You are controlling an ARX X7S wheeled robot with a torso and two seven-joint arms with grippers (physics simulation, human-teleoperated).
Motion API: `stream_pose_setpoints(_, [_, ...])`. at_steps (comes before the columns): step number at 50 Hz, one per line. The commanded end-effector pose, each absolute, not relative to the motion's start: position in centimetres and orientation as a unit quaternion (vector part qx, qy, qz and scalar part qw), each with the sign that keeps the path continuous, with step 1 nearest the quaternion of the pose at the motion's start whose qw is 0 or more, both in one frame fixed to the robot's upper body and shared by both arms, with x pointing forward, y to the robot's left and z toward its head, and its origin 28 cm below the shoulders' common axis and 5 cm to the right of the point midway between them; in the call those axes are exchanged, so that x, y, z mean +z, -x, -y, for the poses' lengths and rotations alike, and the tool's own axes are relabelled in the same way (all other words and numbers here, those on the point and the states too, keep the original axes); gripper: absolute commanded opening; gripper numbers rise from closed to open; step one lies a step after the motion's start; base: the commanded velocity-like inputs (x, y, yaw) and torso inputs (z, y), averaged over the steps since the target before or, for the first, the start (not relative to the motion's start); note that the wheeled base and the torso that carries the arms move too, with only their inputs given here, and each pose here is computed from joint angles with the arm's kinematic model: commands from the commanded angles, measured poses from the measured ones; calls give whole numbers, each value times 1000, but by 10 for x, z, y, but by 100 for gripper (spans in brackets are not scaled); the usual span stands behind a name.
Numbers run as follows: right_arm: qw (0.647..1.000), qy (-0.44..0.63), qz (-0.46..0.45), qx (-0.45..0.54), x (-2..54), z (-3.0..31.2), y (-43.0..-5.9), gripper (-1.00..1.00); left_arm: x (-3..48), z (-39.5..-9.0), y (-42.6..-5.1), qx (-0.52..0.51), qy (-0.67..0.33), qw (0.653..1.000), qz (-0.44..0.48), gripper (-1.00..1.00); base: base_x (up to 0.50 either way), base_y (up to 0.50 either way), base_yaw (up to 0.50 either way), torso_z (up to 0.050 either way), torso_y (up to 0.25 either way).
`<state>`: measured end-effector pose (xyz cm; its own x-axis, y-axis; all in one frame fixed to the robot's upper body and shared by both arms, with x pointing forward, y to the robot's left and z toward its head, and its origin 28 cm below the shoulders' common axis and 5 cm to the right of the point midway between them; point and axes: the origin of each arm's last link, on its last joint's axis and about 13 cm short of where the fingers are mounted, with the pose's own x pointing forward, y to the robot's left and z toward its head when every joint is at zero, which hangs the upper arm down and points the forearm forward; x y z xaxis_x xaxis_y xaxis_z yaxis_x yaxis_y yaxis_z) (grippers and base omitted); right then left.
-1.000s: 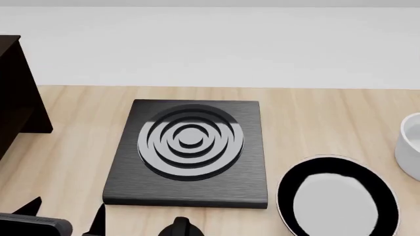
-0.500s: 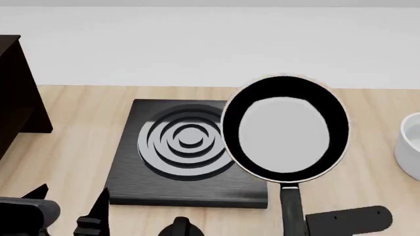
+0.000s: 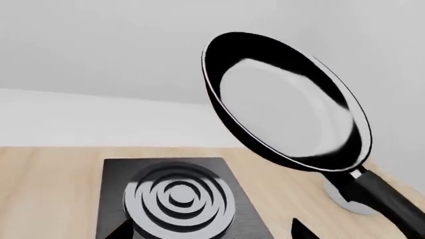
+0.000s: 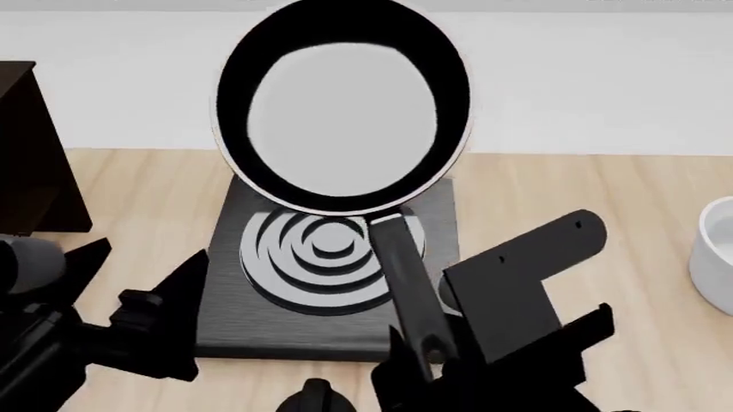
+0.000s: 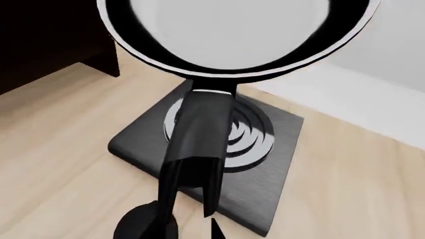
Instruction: Put the frying pan on the cabinet shelf.
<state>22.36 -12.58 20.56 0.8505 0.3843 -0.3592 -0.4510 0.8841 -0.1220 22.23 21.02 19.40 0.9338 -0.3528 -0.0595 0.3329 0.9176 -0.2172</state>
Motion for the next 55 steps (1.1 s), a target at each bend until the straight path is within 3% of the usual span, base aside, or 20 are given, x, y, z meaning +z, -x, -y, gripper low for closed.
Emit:
stream_pose_setpoints(1, [972,135,-110,160,229,115,-221,-100,221,-205,-221,-242,144,957,-61,100,0,0,0,0,0])
stream_pose_setpoints(11, [968,139,-99,181,239,106,-222,-100,223,-194,-210,-255,217,938,-90,100,0,0,0,0,2])
stream_pose_setpoints(27, [963,151,-90,203,237,96,-229,-100,228,-176,-191,-310,243,912,-113,100,0,0,0,1,1])
stream_pose_setpoints(55, [960,152,-68,227,235,88,-215,-100,209,-171,-213,-289,288,899,-160,100,0,0,0,0,2])
